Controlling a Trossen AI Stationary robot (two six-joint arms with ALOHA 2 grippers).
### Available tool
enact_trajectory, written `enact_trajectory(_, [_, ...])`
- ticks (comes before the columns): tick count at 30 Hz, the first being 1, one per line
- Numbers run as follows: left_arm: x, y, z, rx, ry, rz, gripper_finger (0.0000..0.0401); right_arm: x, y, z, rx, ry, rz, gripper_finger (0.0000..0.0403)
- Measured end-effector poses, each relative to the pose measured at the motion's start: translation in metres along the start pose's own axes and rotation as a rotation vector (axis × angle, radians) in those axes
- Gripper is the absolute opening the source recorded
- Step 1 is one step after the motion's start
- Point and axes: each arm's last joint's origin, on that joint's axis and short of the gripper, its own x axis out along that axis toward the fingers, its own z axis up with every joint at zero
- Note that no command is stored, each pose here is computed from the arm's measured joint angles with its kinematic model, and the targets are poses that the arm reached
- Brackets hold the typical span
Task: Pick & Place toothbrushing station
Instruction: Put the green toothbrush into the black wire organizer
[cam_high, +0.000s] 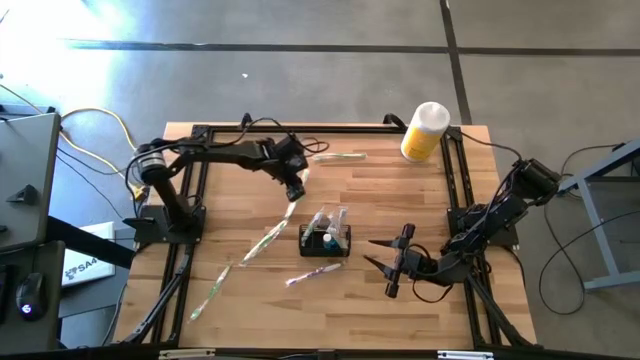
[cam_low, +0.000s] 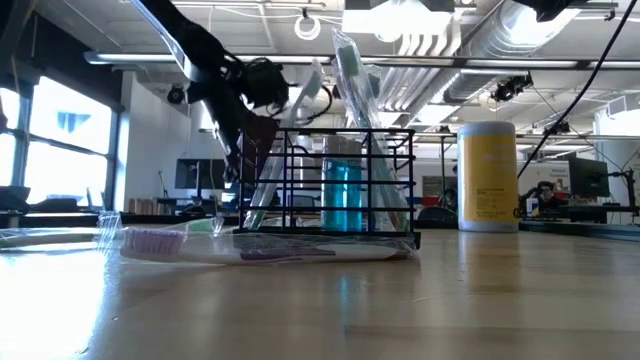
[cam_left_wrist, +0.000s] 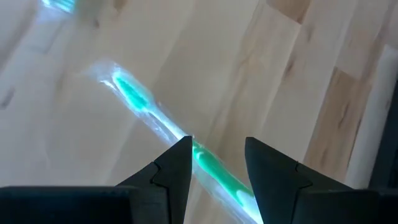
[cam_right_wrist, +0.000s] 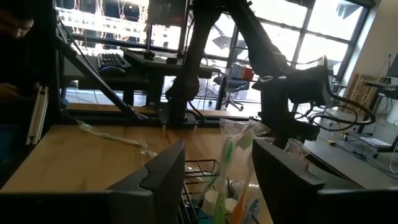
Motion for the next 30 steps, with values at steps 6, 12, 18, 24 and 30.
enact_trajectory(6, [0.020, 0.005, -0.006, -0.060, 0.058, 0.005, 0.0145, 0.000, 0.000, 0.000, 0.025, 0.000, 0.001, 0.0181])
enact_trajectory(12, [0.032, 0.008, -0.010, -0.067, 0.083, 0.019, 0.0145, 0.000, 0.000, 0.000, 0.026, 0.000, 0.003, 0.0181])
enact_trajectory(18, [0.035, 0.009, -0.011, -0.068, 0.092, 0.062, 0.0145, 0.000, 0.000, 0.000, 0.023, 0.002, 0.003, 0.0181])
enact_trajectory(24, [0.035, 0.011, -0.015, -0.076, 0.134, 0.085, 0.0108, 0.000, 0.001, -0.004, 0.025, 0.022, 0.007, 0.0181])
enact_trajectory(30, [0.035, 0.011, -0.017, -0.052, 0.153, 0.087, 0.0017, 0.000, 0.001, -0.006, 0.036, 0.032, 0.008, 0.0181])
